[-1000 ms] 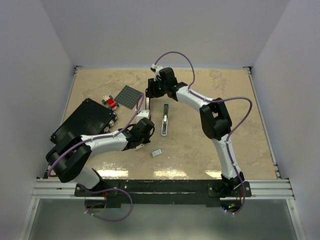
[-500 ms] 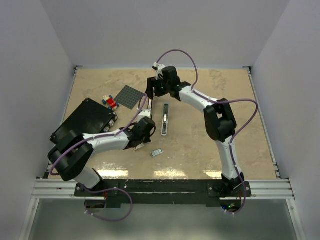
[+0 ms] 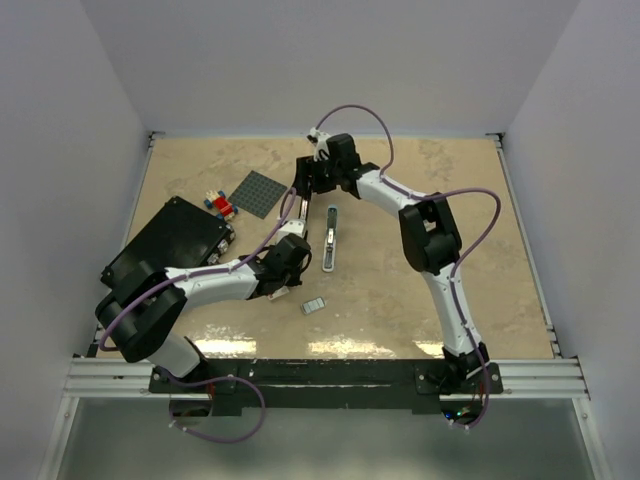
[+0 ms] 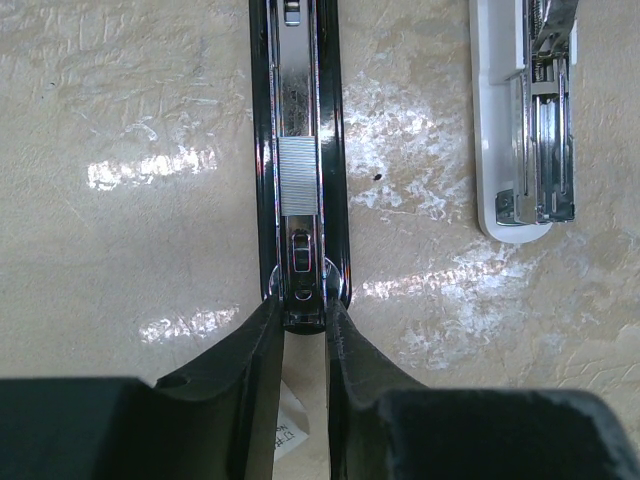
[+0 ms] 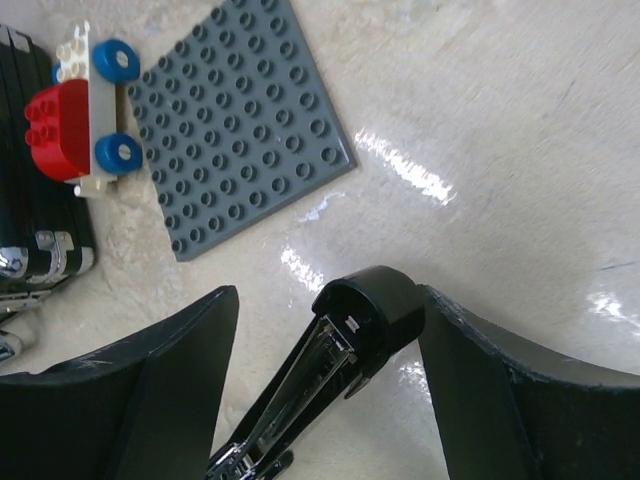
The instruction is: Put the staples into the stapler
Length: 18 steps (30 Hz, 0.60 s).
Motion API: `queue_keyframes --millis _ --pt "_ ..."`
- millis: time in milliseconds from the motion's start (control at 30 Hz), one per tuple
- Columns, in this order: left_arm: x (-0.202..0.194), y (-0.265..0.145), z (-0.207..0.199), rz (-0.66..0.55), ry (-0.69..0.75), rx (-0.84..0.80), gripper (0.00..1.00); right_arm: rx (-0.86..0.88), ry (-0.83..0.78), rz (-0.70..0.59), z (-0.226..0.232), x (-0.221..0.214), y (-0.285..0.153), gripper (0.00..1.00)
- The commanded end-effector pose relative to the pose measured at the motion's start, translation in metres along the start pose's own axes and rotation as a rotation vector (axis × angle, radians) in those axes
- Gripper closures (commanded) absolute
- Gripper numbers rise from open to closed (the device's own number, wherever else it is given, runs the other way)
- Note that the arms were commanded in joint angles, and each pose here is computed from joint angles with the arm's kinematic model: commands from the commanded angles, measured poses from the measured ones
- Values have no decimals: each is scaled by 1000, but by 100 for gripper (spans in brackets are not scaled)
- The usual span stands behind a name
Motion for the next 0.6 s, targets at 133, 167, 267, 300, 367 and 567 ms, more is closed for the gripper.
queue_keyframes --millis 133,167,267,300,367,567 --pt "7 0 -6 -11 11 -20 97 129 -62 -26 19 20 -11 49" --pt "8 0 -6 -12 9 -12 97 137 -86 -38 23 25 -17 52" --pt "10 1 -5 -15 11 8 98 166 -133 -59 33 35 -33 64" --pt "12 2 -5 -17 7 10 98 173 -145 -64 36 36 -37 65" --pt "14 3 -4 -23 -3 15 98 185 -186 -73 41 39 -48 66" --pt "24 5 1 -60 -34 50 99 210 -298 -65 69 28 -73 66"
Point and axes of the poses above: each gripper's point midway between its finger pads, its own y axis out along the fingers, its own z axis along the line the jaws close on, x = y × z, the point moved 9 cm from there along -y, back along the fingers, and after that the axes turned 4 degrees about -y, right-handed, at the moved point
